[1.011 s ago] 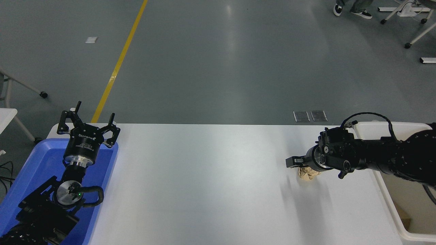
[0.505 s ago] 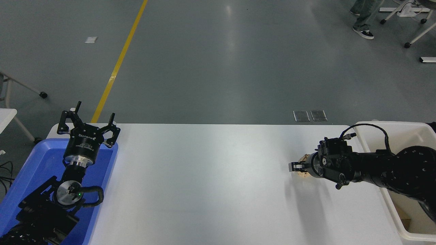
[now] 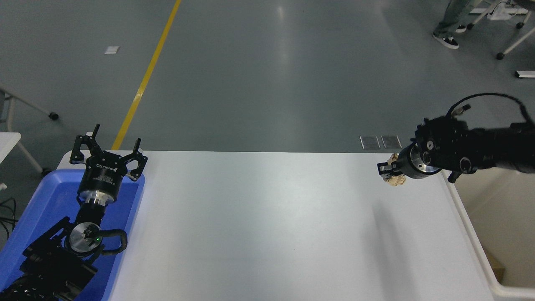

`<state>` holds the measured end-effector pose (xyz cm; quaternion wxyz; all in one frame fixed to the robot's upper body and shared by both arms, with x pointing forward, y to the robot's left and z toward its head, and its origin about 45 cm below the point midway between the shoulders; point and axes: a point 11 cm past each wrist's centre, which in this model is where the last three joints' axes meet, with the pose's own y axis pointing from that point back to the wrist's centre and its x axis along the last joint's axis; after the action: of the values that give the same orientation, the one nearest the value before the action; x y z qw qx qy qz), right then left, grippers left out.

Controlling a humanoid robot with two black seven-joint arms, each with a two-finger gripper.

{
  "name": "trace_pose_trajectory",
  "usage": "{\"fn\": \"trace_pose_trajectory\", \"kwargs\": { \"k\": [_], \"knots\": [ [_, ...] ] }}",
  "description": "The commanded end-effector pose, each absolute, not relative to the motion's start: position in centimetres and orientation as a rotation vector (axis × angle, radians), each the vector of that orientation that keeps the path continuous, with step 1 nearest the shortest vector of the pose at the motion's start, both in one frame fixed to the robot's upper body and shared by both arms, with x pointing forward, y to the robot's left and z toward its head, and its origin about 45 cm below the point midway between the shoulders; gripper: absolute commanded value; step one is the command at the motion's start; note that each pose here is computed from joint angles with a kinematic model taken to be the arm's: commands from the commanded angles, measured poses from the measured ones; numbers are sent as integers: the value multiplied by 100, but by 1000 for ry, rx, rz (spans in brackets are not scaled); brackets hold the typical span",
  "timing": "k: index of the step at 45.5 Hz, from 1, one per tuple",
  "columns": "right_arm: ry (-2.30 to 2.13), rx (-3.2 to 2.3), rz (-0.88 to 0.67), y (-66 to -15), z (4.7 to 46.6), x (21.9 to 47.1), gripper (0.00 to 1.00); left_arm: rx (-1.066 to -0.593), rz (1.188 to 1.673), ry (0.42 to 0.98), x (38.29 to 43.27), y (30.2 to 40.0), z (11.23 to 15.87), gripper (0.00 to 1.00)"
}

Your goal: Pick up paper ball place in dustbin

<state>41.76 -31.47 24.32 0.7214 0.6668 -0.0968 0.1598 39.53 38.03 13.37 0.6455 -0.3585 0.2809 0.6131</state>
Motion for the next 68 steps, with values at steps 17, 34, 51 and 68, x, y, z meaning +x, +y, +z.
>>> {"fn": "trace_pose_trajectory", "kwargs": {
  "k": [17, 34, 51, 68],
  "knots": [
    [-190, 1518, 350, -2859, 4300, 3630, 0, -815, 1395, 640, 3951, 3804, 1336, 100],
    [-282, 1452, 269, -3367, 4334, 3604, 0, -817, 1395, 641, 3952, 3798, 1334, 100],
    [-682, 1382, 16, -5519, 3779, 3198, 0, -816, 1396, 639, 3951, 3806, 1337, 100],
    [-769, 1242, 46, -6121, 2389, 3083, 0, -816, 1396, 639, 3951, 3806, 1337, 100]
  ]
}}
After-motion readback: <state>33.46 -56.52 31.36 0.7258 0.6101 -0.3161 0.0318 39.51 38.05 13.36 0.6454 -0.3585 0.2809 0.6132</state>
